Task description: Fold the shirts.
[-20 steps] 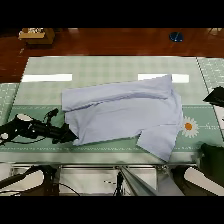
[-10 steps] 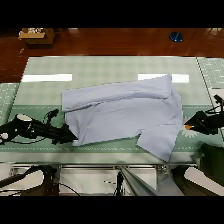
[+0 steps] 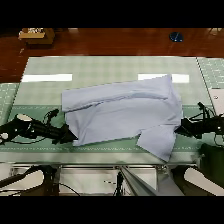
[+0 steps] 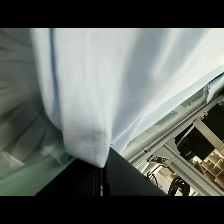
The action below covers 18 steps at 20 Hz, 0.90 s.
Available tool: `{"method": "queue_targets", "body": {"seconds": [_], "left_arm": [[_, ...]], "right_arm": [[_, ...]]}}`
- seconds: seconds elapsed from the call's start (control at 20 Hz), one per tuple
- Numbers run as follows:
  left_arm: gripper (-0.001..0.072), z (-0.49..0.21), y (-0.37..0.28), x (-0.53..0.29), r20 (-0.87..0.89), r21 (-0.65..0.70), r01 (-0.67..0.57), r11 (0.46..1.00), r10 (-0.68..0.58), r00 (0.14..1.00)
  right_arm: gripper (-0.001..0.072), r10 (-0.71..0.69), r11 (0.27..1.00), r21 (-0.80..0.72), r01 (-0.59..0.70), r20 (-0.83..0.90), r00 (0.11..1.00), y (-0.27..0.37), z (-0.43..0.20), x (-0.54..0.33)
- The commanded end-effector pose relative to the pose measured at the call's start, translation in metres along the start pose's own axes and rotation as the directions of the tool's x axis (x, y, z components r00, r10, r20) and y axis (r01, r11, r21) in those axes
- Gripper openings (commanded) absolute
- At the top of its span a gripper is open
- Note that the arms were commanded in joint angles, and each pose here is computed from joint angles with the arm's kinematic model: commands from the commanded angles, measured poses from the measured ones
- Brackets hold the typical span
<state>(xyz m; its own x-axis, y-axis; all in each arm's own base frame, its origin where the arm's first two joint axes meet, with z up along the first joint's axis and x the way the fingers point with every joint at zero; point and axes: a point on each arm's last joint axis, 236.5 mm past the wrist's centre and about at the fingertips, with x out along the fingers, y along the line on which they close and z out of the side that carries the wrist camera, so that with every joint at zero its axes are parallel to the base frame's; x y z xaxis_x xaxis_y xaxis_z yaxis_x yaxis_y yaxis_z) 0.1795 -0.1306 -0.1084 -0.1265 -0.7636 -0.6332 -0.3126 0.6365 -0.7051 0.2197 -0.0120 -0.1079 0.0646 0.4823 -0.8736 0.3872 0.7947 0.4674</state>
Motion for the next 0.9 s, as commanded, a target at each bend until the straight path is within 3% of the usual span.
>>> {"method": "queue_targets", "body": {"seconds": [0.0,0.25,0.5,0.65,0.85], "left_arm": [[0.0017,0.002,-0.006,-0.001,0.007,0.055,0.025,0.998,-0.026,1.000],[0.0017,0.017,-0.028,-0.020,0.067,0.143,0.027,0.989,-0.037,0.997],[0.0017,0.055,-0.090,-0.065,0.208,0.292,0.069,0.954,-0.134,0.969],[0.0017,0.087,-0.130,-0.101,0.321,0.372,0.065,0.926,-0.194,0.927],[0.0016,0.127,-0.135,-0.123,0.441,0.367,0.004,0.930,-0.178,0.880]], "right_arm": [[0.0028,-0.002,0.995,-0.103,0.006,0.042,0.999,0.025,0.016,0.006],[0.0026,0.073,0.964,-0.264,-0.018,0.198,0.977,0.081,0.076,-0.062],[0.0025,0.281,0.914,-0.392,-0.107,0.420,0.863,0.169,0.130,-0.153],[0.0025,0.296,0.890,-0.456,-0.024,0.534,0.792,0.203,0.155,-0.172],[0.0024,0.252,0.904,-0.423,0.054,0.631,0.734,0.211,0.200,-0.148]]}}
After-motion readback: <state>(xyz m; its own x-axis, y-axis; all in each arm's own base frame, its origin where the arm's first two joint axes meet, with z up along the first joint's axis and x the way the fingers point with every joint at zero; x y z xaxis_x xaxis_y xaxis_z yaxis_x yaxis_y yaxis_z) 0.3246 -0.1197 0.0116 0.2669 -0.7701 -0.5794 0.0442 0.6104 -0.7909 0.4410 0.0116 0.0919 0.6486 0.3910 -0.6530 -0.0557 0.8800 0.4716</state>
